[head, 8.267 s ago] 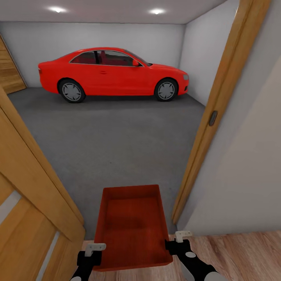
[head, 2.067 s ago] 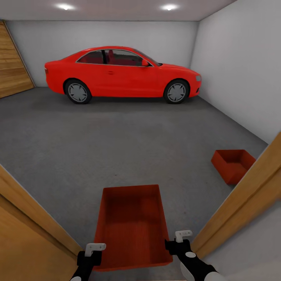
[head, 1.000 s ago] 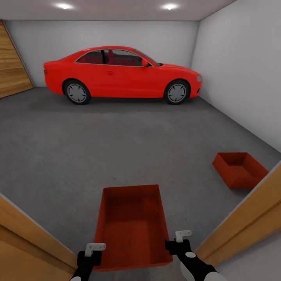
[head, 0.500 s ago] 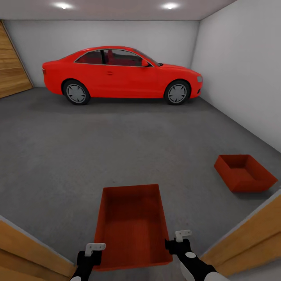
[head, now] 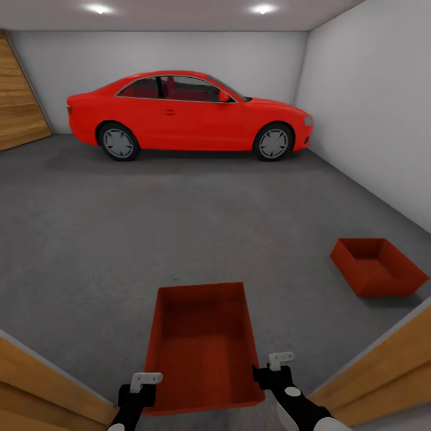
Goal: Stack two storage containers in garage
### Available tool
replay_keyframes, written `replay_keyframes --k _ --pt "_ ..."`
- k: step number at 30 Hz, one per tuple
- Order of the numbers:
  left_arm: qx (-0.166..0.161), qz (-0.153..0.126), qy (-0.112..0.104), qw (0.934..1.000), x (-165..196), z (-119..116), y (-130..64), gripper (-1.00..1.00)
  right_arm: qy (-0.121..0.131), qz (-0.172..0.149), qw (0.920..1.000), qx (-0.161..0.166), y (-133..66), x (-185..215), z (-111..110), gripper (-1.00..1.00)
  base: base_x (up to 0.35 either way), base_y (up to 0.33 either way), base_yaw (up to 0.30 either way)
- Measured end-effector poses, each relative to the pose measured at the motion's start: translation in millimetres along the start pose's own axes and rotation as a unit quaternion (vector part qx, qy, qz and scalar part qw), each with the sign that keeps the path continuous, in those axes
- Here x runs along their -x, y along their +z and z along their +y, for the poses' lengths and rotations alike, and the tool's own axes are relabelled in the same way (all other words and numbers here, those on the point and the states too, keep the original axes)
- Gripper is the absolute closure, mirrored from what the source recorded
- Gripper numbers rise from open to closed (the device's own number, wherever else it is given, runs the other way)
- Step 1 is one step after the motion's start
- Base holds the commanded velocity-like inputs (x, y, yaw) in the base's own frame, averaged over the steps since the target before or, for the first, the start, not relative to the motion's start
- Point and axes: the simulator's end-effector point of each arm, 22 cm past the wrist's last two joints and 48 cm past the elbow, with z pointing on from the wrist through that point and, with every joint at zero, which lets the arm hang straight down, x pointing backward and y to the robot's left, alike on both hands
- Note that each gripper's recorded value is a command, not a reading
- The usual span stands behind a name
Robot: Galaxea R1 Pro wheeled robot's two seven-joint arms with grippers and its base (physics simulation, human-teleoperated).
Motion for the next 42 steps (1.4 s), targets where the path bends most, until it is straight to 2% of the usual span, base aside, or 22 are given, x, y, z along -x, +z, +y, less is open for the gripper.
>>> replay_keyframes --k 34,42 --pt "0.0 0.0 0.0 1.0 0.0 -0.2 0.0 1.0 0.0 0.0 1.0 0.0 0.0 0.0 -0.2 1.0 0.002 0.0 0.023" --pt "0.0 0.0 0.0 1.0 0.1 -0.2 -0.3 1.0 0.0 0.0 1.0 0.0 -0.3 0.2 -0.2 1.0 0.221 0.0 0.0"
